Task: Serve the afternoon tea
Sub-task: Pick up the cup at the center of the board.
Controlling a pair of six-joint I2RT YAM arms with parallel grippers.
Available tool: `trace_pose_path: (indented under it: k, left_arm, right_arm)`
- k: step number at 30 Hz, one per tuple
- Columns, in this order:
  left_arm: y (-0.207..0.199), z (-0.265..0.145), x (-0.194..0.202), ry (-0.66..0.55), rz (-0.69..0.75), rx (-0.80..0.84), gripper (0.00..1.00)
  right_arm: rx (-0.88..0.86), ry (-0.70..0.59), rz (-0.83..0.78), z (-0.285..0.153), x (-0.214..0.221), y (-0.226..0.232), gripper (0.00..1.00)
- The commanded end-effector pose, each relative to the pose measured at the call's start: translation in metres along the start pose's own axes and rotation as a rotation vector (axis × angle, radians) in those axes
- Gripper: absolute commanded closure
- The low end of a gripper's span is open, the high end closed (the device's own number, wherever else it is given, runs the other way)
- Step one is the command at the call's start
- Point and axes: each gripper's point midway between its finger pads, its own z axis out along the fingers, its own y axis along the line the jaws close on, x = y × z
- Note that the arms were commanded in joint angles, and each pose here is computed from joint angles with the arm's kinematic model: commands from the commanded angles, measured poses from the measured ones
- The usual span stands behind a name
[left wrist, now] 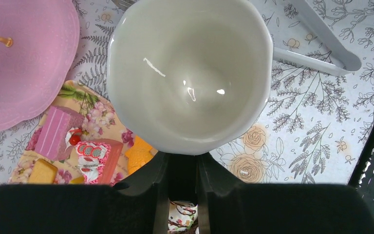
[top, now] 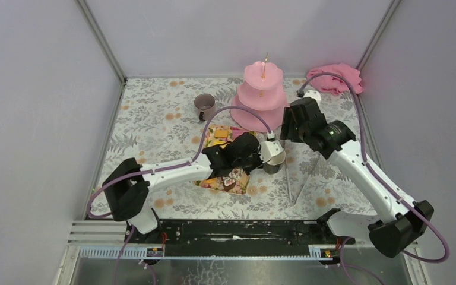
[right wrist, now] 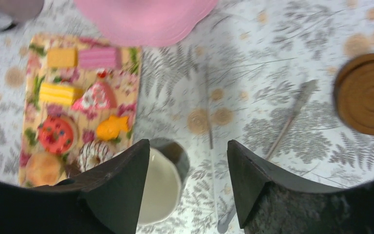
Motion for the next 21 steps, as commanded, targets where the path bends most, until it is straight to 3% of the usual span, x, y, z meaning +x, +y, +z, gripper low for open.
trace_pose_path:
  k: [1,4,7,14,21]
  left_arm:
    - [0.015,-0.024,-0.075,-0.245,-0.012,-0.065,1.00]
    - [0.016,-0.028,-0.079,-0.252,-0.014,-0.068,1.00]
    - [0.017,-0.035,-0.090,-0.286,-0.024,-0.071,1.00]
    - [0.014,-0.045,-0.100,-0.347,-0.047,-0.056,1.00]
    - [0.013,-0.066,-0.117,-0.427,-0.071,-0.048,1.00]
  right_arm:
    - [0.211,-0.259,0.171,-0.018,-0.040,-0.041,0.32]
    - [0.302,-0.343,0.238,-0.024,-0.050,-0.059,0.30]
    - [0.372,-0.345,0.331,-0.023,-0.047,-0.075,0.30]
    - [0.368,-0.246,0.731,0.005,0.011,-0.106,0.32]
    - [0.393,-0.280,1.023,0.004,0.044,-0.139,0.30]
